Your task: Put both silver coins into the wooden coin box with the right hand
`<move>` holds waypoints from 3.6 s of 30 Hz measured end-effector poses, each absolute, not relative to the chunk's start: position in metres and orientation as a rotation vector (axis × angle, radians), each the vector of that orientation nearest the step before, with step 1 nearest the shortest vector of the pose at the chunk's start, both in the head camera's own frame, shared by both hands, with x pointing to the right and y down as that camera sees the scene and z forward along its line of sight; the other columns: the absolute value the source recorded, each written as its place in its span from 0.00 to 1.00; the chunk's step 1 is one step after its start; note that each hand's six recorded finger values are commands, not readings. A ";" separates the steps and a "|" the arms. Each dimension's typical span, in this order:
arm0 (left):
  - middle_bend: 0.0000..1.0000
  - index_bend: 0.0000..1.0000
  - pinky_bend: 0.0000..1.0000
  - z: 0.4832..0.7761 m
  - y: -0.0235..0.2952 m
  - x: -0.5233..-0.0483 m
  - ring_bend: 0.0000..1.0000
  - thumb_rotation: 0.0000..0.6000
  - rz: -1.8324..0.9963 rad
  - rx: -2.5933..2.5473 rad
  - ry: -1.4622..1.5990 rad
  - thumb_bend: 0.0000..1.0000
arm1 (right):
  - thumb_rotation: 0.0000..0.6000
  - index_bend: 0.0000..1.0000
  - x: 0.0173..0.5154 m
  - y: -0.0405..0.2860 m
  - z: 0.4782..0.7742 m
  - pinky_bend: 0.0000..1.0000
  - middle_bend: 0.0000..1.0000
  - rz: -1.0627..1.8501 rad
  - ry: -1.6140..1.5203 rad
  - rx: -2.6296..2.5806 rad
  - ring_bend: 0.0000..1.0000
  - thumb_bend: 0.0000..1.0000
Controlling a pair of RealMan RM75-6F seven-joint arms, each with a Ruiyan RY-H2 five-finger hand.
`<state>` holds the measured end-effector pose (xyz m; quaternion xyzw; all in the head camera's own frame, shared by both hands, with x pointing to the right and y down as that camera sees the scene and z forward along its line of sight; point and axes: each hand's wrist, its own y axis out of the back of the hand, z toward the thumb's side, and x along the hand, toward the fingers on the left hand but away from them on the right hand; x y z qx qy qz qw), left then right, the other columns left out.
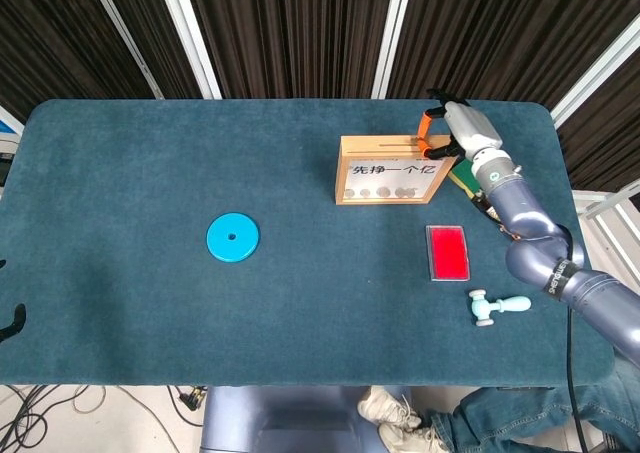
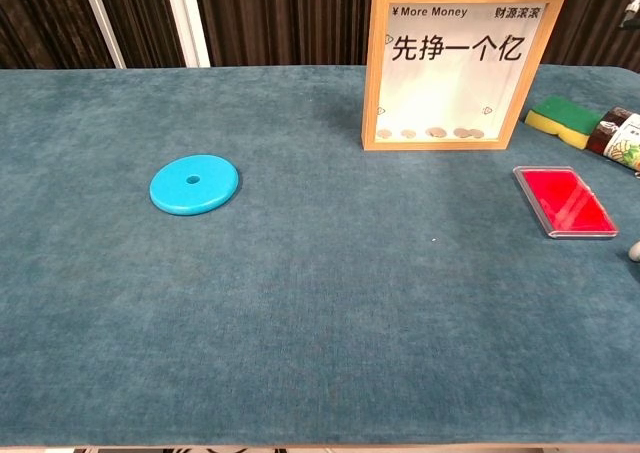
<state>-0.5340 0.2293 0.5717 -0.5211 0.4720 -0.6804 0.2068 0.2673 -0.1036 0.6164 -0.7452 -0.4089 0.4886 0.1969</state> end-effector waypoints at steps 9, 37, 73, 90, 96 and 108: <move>0.00 0.15 0.00 0.572 0.229 -0.534 0.00 1.00 -1.899 -1.452 1.313 0.41 | 1.00 0.91 0.269 -0.104 0.621 0.00 0.06 1.380 -1.147 -2.083 0.00 0.62; 0.00 0.15 0.00 0.572 0.229 -0.534 0.00 1.00 -1.912 -1.450 1.309 0.41 | 1.00 0.77 0.269 -0.102 0.628 0.00 0.04 1.403 -1.134 -2.092 0.00 0.62; 0.00 0.15 0.00 0.573 0.230 -0.535 0.00 1.00 -1.934 -1.445 1.305 0.41 | 1.00 0.52 0.272 -0.100 0.628 0.00 0.02 1.419 -1.118 -2.113 0.00 0.62; 0.00 0.15 0.00 0.572 0.230 -0.534 0.00 1.00 -1.931 -1.447 1.307 0.41 | 1.00 0.37 0.272 -0.102 0.616 0.00 0.02 1.319 -1.207 -2.084 0.00 0.49; 0.00 0.15 0.00 0.571 0.229 -0.532 0.00 1.00 -1.912 -1.458 1.314 0.41 | 1.00 0.34 0.271 -0.101 0.602 0.00 0.02 1.188 -1.285 -2.009 0.00 0.47; 0.00 0.13 0.00 0.565 0.227 -0.526 0.00 1.00 -1.843 -1.500 1.300 0.41 | 1.00 0.29 0.278 -0.011 0.583 0.00 0.02 1.060 -1.150 -1.924 0.00 0.40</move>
